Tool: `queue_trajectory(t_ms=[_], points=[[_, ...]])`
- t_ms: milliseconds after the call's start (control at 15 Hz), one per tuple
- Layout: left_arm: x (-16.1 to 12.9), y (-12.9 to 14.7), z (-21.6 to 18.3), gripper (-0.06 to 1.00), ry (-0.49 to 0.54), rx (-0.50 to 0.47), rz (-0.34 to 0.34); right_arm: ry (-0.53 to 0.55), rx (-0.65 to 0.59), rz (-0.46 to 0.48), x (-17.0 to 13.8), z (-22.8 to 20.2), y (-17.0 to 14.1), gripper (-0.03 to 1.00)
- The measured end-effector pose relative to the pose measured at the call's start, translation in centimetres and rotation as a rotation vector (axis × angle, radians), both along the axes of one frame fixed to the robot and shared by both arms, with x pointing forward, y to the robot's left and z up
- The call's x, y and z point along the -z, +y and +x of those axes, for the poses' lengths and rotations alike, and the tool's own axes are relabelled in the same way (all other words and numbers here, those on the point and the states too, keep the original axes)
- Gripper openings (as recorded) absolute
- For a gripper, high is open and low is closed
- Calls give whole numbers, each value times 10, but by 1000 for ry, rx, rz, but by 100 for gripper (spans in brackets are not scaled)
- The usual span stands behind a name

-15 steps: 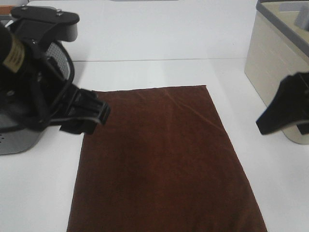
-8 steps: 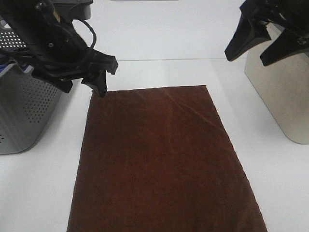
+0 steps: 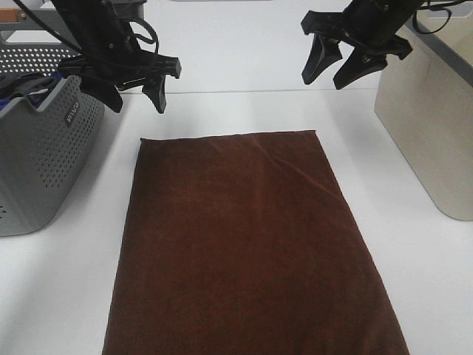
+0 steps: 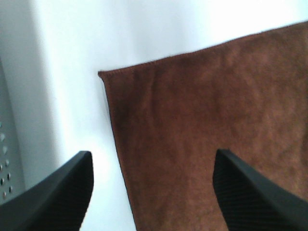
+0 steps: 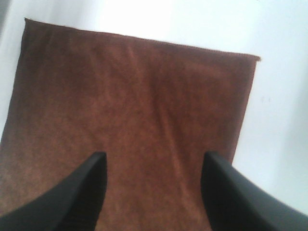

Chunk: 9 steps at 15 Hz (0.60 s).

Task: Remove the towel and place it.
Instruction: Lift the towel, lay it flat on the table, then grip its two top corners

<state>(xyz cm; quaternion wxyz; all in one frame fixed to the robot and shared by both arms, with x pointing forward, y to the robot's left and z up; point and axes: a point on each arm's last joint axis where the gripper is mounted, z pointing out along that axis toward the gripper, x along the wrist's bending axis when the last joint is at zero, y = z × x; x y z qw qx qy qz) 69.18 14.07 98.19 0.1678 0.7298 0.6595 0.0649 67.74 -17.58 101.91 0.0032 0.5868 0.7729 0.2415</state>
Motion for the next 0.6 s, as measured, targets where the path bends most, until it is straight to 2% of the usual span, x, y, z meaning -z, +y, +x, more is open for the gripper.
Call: queue_trajectory(t_ms=[200,600], points=[[36,-8,30,67,51,-1,21,19,-6,-39,45,37,5,52],[82,-12,53,67,66,-26,56,54,22,-174,116,66,0,52]])
